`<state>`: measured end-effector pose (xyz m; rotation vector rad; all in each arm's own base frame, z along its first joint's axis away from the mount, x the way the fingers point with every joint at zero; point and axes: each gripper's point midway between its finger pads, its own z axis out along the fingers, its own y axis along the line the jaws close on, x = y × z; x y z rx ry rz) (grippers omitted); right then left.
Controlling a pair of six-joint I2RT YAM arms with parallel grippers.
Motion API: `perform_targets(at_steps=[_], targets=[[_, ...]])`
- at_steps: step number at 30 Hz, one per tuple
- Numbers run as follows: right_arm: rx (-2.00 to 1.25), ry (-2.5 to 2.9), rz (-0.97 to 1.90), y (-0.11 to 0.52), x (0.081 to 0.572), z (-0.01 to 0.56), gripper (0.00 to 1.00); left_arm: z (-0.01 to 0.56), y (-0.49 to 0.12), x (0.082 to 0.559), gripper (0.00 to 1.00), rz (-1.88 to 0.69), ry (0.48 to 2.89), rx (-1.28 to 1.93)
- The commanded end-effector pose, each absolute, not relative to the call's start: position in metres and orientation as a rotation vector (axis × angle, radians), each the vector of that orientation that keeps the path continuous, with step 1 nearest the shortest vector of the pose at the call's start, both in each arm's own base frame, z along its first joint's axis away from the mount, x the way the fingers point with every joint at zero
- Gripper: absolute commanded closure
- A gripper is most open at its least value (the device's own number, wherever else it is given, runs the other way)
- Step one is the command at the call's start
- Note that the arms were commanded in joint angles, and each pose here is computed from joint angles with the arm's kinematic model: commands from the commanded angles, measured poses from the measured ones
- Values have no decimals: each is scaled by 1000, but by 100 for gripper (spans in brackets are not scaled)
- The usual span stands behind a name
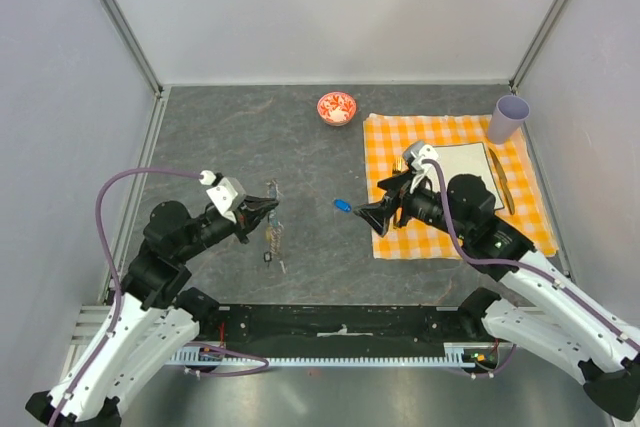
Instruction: Put the keys on the keyring
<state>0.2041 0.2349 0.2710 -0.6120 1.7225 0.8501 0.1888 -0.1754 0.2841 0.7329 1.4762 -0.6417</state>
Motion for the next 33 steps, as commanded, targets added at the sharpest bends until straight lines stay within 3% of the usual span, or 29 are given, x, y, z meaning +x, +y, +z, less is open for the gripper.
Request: perform_targets(at_steps=[1,9,18,29,33], targets=[[-712,1496,1047,267,192,294,2,301,-206,166,98,-805,1314,930],[-895,1237,1098,294,187,293,2,305,-228,159,98,-1011,1270,918],[-1059,1089,1238,317,169,298,16,301,-236,152,98,-1049,1226,1023],[-1140,1048,1273,333,170,301,47,300,-242,154,98,-1040,1204,1120],[-1175,1051,1301,342,168,294,65,302,-243,154,98,-1043,1193,1108]])
